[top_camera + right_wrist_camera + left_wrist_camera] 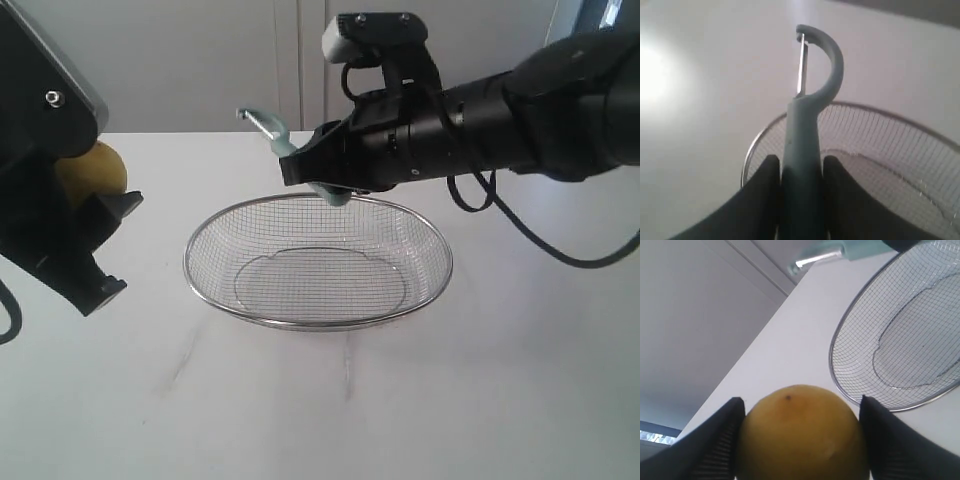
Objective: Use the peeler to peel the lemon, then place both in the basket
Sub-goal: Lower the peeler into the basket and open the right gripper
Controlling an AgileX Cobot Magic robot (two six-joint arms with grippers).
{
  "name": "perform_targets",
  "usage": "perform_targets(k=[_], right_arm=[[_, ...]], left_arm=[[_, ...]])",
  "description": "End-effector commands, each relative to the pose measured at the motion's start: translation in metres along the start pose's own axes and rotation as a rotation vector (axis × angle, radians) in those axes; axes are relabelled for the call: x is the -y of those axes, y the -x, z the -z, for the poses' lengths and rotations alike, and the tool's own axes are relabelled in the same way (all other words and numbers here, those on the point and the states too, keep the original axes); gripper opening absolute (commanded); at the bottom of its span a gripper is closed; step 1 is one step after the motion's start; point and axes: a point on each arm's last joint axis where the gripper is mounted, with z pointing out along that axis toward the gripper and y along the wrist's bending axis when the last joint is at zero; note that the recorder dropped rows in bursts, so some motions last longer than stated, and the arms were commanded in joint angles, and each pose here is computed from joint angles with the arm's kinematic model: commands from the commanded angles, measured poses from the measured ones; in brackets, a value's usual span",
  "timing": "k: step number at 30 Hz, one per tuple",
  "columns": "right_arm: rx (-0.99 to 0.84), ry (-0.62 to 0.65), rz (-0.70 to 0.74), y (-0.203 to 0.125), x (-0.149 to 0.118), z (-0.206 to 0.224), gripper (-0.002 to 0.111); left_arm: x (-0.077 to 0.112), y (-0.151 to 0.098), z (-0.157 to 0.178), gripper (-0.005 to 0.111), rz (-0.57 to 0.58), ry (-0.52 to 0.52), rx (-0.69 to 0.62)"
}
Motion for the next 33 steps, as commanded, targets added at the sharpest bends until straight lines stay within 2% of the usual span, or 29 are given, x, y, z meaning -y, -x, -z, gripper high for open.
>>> perform_targets(k=[1, 7, 11, 16, 33], right_arm=[[-0.194, -0.11, 0.05, -0.001, 0.018, -0.003, 0.0], [-0.191, -0.208, 0.167, 0.009, 0.029, -0.005, 0.0], [-0.204, -0.217, 0.171, 0.004, 0.034, -0.014, 0.0], [-0.259, -0.237, 0.213, -0.01, 0.045, -0.034, 0.0], [-0.433, -0.232, 0.158, -0.067, 0.071, -0.092, 0.0]], left_arm=[[-0.002, 0.002, 0.003, 0.0, 0.006, 0.006, 0.024], [-0.002, 0.002, 0.003, 0.0, 0.009, 0.004, 0.023], [-0.002, 0.002, 0.003, 0.0, 0.01, 0.003, 0.023], [-0.002, 0.002, 0.003, 0.0, 0.009, 0.003, 0.025], [0.001, 0.004, 0.003, 0.0, 0.031, -0.033, 0.048]])
